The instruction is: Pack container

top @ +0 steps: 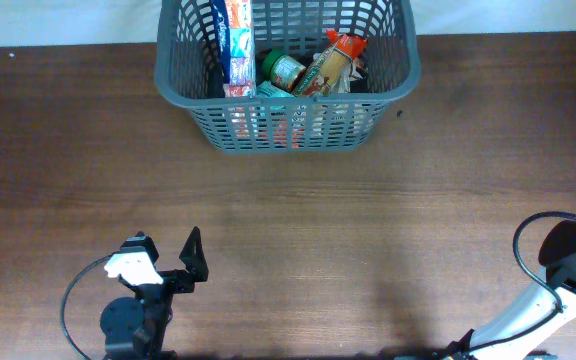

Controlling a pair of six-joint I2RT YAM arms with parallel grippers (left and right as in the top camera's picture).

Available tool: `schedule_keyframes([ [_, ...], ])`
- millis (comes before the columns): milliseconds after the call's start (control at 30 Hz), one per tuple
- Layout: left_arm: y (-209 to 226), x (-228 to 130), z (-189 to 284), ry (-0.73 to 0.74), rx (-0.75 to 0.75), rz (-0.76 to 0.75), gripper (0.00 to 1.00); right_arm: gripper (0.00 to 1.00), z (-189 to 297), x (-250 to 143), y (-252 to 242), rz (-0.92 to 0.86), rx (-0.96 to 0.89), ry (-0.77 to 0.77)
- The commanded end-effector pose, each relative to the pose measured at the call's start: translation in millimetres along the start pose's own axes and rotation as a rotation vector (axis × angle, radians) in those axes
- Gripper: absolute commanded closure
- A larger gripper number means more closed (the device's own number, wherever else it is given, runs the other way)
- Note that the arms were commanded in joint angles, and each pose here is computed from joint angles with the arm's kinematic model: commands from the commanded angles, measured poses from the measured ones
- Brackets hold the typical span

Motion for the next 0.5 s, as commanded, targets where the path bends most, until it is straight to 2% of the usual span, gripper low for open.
schedule_keyframes([
  [0,8.6,4.2,0.1,-0.035,0.049,-0.004,0.01,0.01,4.1,-1.0,-3.4,-0.004,-0.012,-0.006],
  [367,9.0,3.3,0.1,-0.029,0.052,-0.085,0.01,0.01,4.1,-1.1,-3.4,-0.004,-0.013,-0.006],
  [467,8.9,3.4,0.1,-0.028,0.053,-0.155,0.01,0.01,4.1,-1.1,-3.4,-0.004,-0.013,-0.006],
])
Point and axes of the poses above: each gripper's point midway between its finger pads, its own z axis back along the fingers, its own y axis along the line the jaws close on, x = y × z, the point moved 2 cm from there along z, back along the fingers, and after that the axes turned 12 degrees about z, right-handed, at the moved point
